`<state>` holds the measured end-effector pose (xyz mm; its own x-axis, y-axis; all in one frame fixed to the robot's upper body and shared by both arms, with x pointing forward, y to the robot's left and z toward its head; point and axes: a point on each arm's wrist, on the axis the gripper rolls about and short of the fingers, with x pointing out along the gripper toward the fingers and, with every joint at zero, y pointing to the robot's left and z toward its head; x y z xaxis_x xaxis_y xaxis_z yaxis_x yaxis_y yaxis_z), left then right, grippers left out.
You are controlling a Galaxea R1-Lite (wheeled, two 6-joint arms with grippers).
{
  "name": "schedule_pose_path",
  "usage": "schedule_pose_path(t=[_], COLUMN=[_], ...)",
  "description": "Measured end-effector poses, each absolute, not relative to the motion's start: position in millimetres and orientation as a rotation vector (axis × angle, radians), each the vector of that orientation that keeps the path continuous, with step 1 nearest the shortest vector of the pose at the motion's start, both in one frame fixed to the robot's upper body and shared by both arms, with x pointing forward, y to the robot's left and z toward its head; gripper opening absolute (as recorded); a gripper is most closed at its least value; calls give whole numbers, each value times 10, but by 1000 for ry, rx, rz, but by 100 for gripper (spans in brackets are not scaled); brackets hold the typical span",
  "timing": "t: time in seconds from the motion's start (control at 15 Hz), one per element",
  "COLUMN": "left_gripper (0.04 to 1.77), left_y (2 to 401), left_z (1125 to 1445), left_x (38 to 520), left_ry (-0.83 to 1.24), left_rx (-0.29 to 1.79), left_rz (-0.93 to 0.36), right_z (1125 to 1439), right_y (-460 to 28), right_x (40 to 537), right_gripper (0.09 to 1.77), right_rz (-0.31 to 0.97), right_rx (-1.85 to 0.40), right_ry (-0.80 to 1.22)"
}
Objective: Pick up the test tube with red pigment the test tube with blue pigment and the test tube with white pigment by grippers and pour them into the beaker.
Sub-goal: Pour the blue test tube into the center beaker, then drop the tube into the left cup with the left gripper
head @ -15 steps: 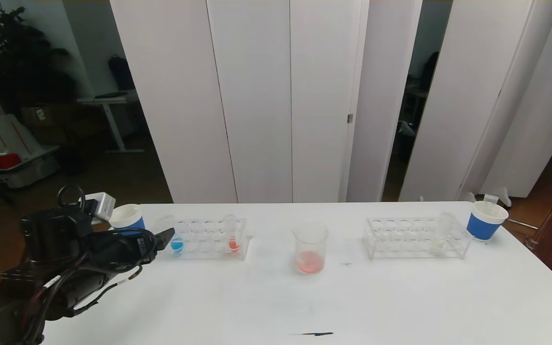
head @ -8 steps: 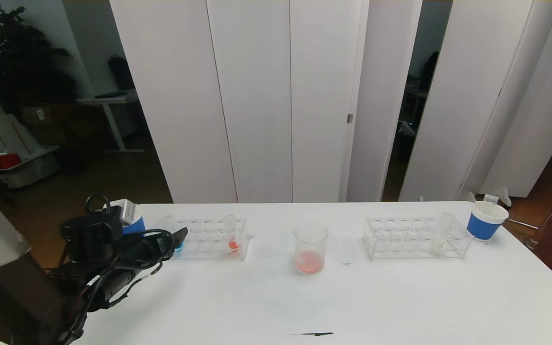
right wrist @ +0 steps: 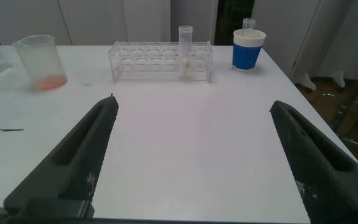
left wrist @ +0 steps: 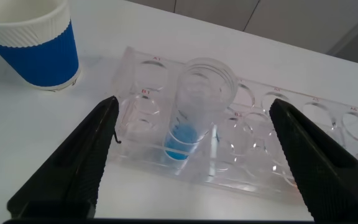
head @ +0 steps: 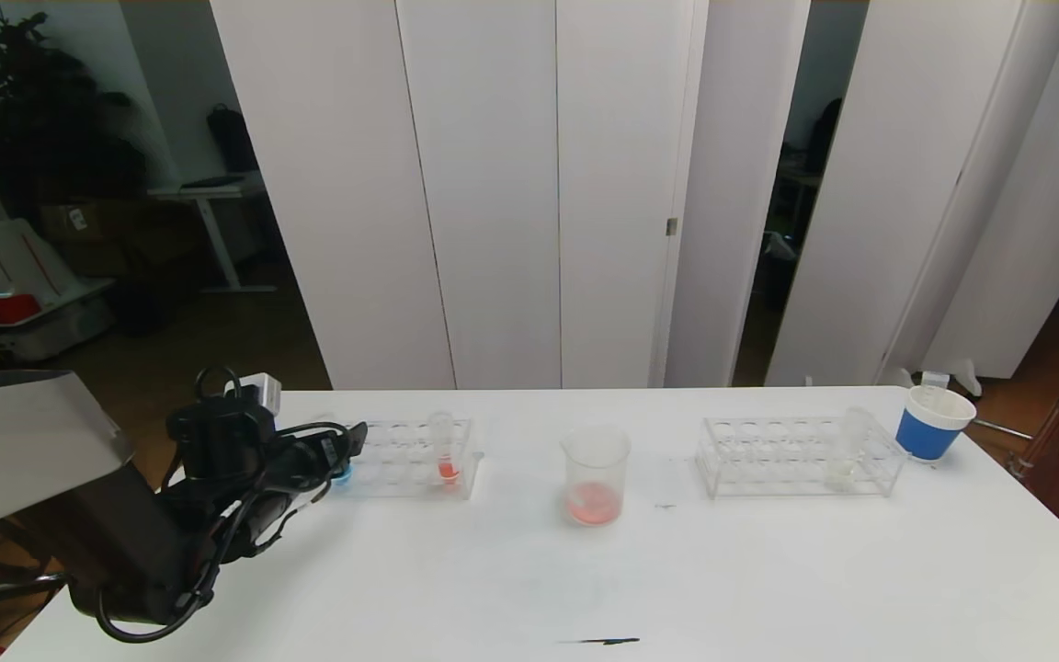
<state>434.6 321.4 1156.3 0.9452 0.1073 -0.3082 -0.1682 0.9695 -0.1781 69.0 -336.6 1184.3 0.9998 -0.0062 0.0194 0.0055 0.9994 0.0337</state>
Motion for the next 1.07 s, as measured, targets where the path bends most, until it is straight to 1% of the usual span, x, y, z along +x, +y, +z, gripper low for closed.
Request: schedule_pose_path(t=[0.2, 0.27, 0.33, 0.47, 0.53, 0.6, 0.67, 0.73, 1.07], left_gripper=[174, 168, 146, 59, 42, 42, 67, 58, 58], left_y=[3225, 3225, 3224, 3222, 3221, 3220, 3220, 3218, 3217], left_z=[11510, 11497, 11486, 11467, 11461, 11459, 11459, 11459, 11470], left_x=[4401, 4418, 4440, 4466, 4470, 4473, 4473, 4473, 4486], left_ry=[309, 311, 310, 313, 316, 318, 318, 319, 314], left_rx=[-204, -203, -203, -200, -199, -198, -199, -199, -200], left_rz=[148, 148, 148, 144, 141, 138, 136, 136, 133], right_z=[11843, 11843, 11843, 11843, 11843, 11843, 11843, 11843, 11843], right_y=[-3366, -3366, -3366, -3366, -3366, -3366, -3366, -3366, -3366], right_x=[690, 690, 690, 690, 690, 690, 690, 690, 690], right_gripper=[175, 175, 175, 175, 175, 175, 175, 175, 175], right_rz=[-6, -5, -6, -5, -5, -6, -5, -5, -6], right_rx=[33, 33, 34, 34, 33, 33, 34, 33, 33], right_ry=[-19, -19, -19, -19, -19, -19, -19, -19, -19])
